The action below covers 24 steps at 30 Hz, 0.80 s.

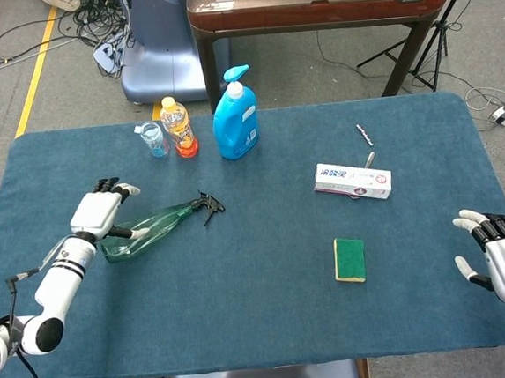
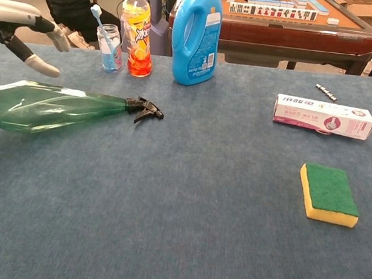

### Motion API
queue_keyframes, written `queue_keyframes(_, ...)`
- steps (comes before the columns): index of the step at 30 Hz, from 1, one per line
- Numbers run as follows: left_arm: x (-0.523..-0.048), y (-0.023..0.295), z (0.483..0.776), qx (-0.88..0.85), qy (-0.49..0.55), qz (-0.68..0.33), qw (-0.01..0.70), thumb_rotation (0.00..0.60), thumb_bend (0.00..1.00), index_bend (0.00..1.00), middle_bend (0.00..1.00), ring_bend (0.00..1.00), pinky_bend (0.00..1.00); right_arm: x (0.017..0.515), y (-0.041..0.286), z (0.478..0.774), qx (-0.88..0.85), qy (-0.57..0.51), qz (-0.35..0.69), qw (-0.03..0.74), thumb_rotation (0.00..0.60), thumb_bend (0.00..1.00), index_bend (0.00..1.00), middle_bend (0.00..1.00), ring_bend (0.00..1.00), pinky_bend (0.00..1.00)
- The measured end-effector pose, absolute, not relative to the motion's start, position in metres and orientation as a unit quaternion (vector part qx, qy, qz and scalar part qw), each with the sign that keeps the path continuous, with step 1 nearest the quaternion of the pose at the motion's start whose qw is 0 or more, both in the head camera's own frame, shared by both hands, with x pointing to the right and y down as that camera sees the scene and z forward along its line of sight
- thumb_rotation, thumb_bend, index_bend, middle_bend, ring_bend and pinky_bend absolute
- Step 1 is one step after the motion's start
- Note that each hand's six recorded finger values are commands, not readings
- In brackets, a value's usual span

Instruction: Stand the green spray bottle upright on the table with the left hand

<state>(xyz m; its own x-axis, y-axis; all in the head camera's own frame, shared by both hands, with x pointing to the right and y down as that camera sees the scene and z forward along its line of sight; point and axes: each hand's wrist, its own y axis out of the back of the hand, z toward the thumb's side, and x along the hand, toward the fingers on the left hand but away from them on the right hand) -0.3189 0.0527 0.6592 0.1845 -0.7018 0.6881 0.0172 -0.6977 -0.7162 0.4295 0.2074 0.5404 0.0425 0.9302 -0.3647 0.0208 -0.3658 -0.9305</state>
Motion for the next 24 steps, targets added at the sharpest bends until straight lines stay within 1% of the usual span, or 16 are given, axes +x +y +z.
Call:
queue_keyframes(6, -0.293, 0.055, 0.667, -0.710, 0.225, -0.587, 0.317, 0.340, 0.12, 0.19, 0.18, 0.00, 0.00, 0.433, 0.210, 0.538, -0.598, -0.399, 0.569, 0.399, 0.600, 0.27, 0.29, 0.24, 0.19, 0.22)
queue_keyframes(7, -0.289, 0.055, 0.668, -0.709, 0.224, -0.589, 0.317, 0.328, 0.12, 0.19, 0.18, 0.00, 0.00, 0.434, 0.210, 0.538, -0.597, -0.399, 0.570, 0.399, 0.600, 0.27, 0.29, 0.24, 0.19, 0.22)
queue_keyframes(8, -0.285, 0.055, 0.670, -0.708, 0.221, -0.591, 0.317, 0.300, 0.12, 0.19, 0.18, 0.00, 0.00, 0.434, 0.210, 0.537, -0.597, -0.399, 0.570, 0.399, 0.600, 0.27, 0.29, 0.24, 0.19, 0.22)
queue_keyframes(10, -0.278, 0.055, 0.673, -0.705, 0.216, -0.596, 0.318, 0.265, 0.12, 0.17, 0.18, 0.00, 0.00, 0.435, 0.211, 0.537, -0.596, -0.400, 0.571, 0.399, 0.600, 0.27, 0.29, 0.24, 0.19, 0.22)
queue_keyframes(11, -0.274, 0.055, 0.675, -0.702, 0.212, -0.600, 0.320, 0.260, 0.12, 0.17, 0.18, 0.00, 0.00, 0.436, 0.211, 0.537, -0.596, -0.400, 0.571, 0.399, 0.600, 0.27, 0.29, 0.24, 0.19, 0.22)
queue_keyframes(15, -0.262, 0.055, 0.682, -0.685, 0.197, -0.617, 0.332, 0.262, 0.12, 0.17, 0.18, 0.00, 0.00, 0.437, 0.211, 0.537, -0.596, -0.400, 0.571, 0.398, 0.600, 0.27, 0.29, 0.24, 0.19, 0.22)
queue_keyframes(24, -0.252, 0.056, 0.703, -0.634, 0.164, -0.673, 0.344, 0.263, 0.12, 0.18, 0.18, 0.00, 0.00, 0.438, 0.211, 0.537, -0.596, -0.399, 0.573, 0.397, 0.600, 0.27, 0.29, 0.24, 0.19, 0.22)
